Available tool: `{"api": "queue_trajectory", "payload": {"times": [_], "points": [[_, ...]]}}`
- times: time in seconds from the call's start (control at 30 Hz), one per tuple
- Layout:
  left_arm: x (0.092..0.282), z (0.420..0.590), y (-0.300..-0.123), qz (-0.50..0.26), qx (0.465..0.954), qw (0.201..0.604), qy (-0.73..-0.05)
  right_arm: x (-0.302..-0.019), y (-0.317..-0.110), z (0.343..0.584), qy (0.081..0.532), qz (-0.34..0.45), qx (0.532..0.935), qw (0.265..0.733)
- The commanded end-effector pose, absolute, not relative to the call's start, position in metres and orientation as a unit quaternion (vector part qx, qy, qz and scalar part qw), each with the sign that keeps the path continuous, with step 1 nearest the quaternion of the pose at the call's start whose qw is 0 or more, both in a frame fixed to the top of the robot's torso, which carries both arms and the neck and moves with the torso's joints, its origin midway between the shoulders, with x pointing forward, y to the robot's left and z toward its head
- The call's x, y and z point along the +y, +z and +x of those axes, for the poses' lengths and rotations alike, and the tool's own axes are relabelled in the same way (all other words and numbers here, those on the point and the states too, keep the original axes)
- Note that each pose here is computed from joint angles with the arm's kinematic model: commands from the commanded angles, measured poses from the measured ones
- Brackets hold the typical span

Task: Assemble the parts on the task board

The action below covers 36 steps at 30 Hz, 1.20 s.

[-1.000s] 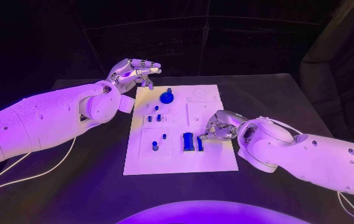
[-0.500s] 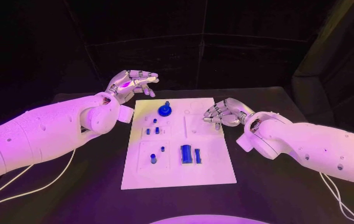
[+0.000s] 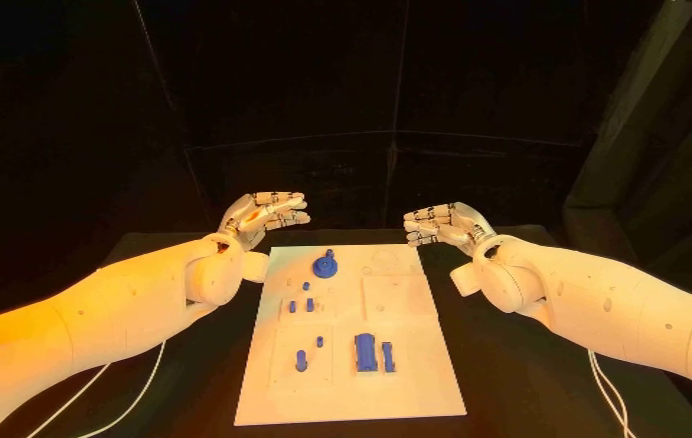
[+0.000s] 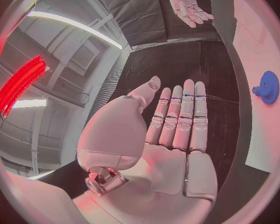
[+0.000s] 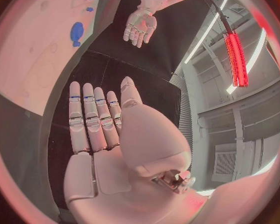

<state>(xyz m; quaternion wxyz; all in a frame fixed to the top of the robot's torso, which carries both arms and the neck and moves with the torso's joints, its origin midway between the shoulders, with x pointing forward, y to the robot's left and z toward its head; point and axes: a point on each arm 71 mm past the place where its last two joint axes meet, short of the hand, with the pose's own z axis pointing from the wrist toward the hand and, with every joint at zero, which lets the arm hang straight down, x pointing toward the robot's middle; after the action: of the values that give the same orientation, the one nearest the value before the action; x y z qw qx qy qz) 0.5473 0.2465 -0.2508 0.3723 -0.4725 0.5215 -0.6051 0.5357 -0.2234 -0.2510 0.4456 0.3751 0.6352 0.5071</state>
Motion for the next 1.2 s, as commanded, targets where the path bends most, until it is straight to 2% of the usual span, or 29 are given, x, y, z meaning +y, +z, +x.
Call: {"api": "queue_trajectory", "payload": {"times": [0.03,0.07,0.1,0.27,0.43,0.8,1.0,1.2], "points": [[0.245,0.549,-0.251,-0.477,0.498,0.369,-0.623,-0.223,-0.248,0.541,0.549,0.400,0.602,0.420],[0.244,0.549,-0.252,-0.478,0.498,0.369,-0.623,-0.223,-0.249,0.541,0.549,0.401,0.601,0.420],[0.245,0.548,-0.255,-0.476,0.519,0.371,-0.605,-0.223,-0.252,0.539,0.514,0.384,0.627,0.442],[0.242,0.546,-0.255,-0.478,0.519,0.375,-0.601,-0.221,-0.251,0.536,0.516,0.389,0.620,0.445],[0.235,0.537,-0.254,-0.482,0.519,0.389,-0.589,-0.215,-0.247,0.525,0.521,0.409,0.595,0.455],[0.209,0.498,-0.243,-0.494,0.514,0.445,-0.542,-0.197,-0.231,0.480,0.516,0.476,0.521,0.485],[0.198,0.476,-0.232,-0.497,0.507,0.475,-0.519,-0.193,-0.225,0.464,0.508,0.495,0.504,0.492],[0.193,0.464,-0.225,-0.498,0.503,0.490,-0.508,-0.192,-0.224,0.462,0.507,0.498,0.502,0.493]]}}
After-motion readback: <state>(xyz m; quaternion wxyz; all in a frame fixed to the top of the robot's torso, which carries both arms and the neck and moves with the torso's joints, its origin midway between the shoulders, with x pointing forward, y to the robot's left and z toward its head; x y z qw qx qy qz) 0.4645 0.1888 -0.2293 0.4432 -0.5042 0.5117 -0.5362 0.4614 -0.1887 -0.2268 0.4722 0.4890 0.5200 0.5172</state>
